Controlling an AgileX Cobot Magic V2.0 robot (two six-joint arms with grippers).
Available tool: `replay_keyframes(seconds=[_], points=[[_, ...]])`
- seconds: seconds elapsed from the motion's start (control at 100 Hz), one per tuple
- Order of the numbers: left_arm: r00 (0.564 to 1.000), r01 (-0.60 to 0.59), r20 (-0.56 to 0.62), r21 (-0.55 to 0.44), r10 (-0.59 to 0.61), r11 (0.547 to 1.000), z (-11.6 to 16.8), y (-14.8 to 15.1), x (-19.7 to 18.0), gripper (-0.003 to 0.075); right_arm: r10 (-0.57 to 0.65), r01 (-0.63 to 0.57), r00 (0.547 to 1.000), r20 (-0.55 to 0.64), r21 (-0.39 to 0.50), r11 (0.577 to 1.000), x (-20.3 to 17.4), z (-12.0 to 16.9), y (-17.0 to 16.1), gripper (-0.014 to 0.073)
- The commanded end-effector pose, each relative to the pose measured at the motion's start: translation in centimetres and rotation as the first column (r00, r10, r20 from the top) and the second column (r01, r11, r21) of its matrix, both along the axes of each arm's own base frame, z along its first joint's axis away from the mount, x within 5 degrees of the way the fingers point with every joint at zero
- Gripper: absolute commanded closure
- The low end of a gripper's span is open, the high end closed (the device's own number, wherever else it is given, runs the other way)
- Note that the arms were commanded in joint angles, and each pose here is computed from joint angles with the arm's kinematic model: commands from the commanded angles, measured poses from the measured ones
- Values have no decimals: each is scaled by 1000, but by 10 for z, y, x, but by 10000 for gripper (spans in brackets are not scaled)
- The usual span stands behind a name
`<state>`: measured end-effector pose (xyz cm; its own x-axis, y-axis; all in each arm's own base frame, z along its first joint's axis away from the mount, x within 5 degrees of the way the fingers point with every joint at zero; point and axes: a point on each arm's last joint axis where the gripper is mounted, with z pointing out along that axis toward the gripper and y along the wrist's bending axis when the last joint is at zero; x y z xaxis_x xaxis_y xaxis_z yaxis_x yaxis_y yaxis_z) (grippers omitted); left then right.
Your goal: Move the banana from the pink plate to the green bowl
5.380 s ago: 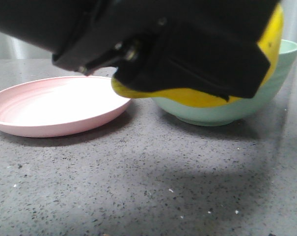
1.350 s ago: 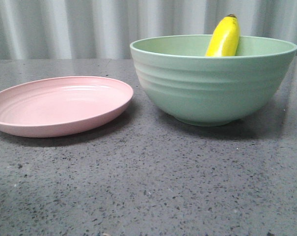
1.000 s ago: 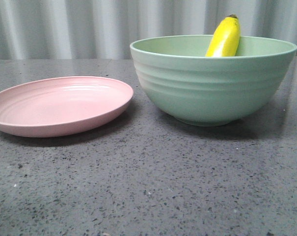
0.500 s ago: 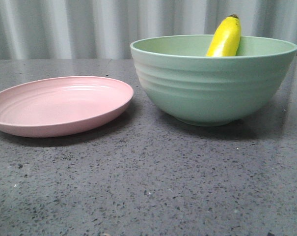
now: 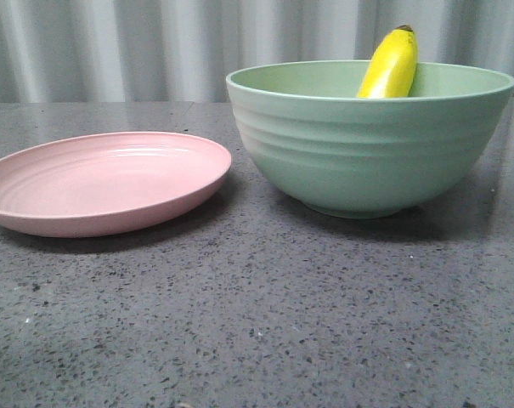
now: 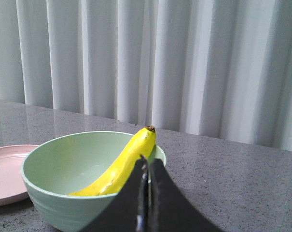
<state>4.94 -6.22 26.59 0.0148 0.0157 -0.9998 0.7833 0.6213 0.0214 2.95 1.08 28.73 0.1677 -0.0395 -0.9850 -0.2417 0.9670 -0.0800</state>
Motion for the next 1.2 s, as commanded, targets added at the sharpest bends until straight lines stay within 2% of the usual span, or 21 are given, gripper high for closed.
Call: replay_keyframes(seconds=[0.0,0.14,0.23,0.35,0.57,0.6,0.75,0.87,1.11,1.19], points=[[993,-50,106,-64,57,997,11,3,3,741,-21,20,995,99,11,1000,-5,15,-3,657],[974,-200,97,-55,204,978,2,11,11,741,-21,20,995,99,11,1000,-5,15,-3,657],[945,-310,88,-54,314,949,-3,18,17,741,-21,20,995,99,11,1000,-5,15,-3,657],[888,-440,109,-80,446,895,-12,29,21,741,-21,20,995,99,11,1000,-5,15,-3,657],[750,-613,182,-170,636,771,-38,47,18,741,-21,20,995,99,11,1000,-5,15,-3,657],[738,-641,158,-141,656,754,-41,49,19,741,-21,20,995,99,11,1000,-5,15,-3,657],[674,-708,158,-140,722,692,-42,56,14,741,-21,20,995,99,11,1000,-5,15,-3,657],[662,-730,129,-111,738,674,-48,58,10,741,-21,20,995,99,11,1000,-5,15,-3,657],[655,-749,-57,78,754,657,-74,60,5,741,-21,20,995,99,11,1000,-5,15,-3,657],[650,-745,-101,111,753,658,-79,60,4,741,-21,20,995,99,11,1000,-5,15,-3,657]])
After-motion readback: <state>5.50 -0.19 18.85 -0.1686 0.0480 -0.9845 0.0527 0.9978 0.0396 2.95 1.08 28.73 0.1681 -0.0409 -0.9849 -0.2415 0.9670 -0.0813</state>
